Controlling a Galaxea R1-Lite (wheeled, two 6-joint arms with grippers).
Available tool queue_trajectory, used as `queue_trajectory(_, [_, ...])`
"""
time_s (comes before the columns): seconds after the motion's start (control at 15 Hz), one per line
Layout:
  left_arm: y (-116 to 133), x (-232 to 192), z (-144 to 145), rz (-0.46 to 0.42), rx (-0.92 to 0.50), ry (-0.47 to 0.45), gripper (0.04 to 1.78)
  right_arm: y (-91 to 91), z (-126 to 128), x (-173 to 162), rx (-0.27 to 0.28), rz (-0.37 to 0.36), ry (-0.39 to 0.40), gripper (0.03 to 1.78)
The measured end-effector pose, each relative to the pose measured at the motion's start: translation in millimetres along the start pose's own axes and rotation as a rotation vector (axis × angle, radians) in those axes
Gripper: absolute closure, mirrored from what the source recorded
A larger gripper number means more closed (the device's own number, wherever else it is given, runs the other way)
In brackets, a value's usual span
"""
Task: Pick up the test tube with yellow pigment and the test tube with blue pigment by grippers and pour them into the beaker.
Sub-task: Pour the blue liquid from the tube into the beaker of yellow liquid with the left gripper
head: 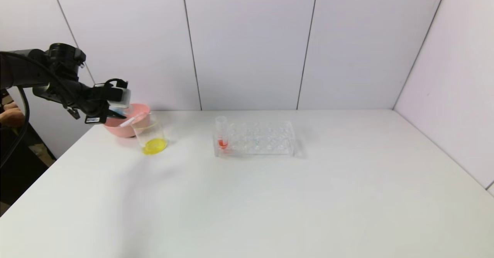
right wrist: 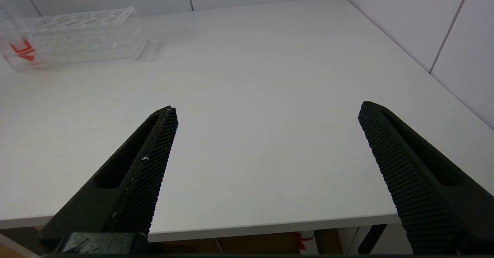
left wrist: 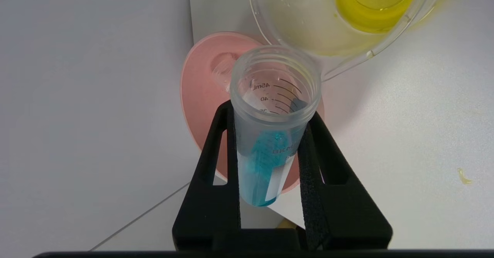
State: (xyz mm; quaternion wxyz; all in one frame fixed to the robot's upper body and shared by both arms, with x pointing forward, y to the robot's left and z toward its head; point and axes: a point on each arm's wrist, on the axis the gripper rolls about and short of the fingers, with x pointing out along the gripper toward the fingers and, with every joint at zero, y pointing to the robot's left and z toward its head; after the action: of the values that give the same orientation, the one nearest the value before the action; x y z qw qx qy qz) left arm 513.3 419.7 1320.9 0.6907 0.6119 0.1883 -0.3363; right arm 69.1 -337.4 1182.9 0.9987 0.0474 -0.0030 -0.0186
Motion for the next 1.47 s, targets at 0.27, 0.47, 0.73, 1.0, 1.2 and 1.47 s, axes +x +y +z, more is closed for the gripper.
queue_trajectory(0.27, [2,2,4,0.006,0.017,0.011,1.37,0.0,0,0,0.0,0.0,0.0,0.1])
queue_trajectory(0.47, [3,4,8,0.011,0.031,0.035,1.37,0.0,0,0,0.0,0.0,0.0,0.1])
queue_trajectory(0.73, [3,5,10,0.005,0.043,0.061,1.37,0.0,0,0,0.0,0.0,0.0,0.1])
queue_trajectory(1.0, [0,5,10,-0.029,0.024,0.105,1.37,0.0,0,0,0.0,0.0,0.0,0.1])
queue_trajectory(1.2, [-1,5,11,-0.042,0.022,0.117,1.37,0.0,0,0,0.0,0.0,0.0,0.1])
queue_trajectory(1.47, [-1,6,14,-0.048,0.01,0.129,1.37,0.0,0,0,0.0,0.0,0.0,0.1])
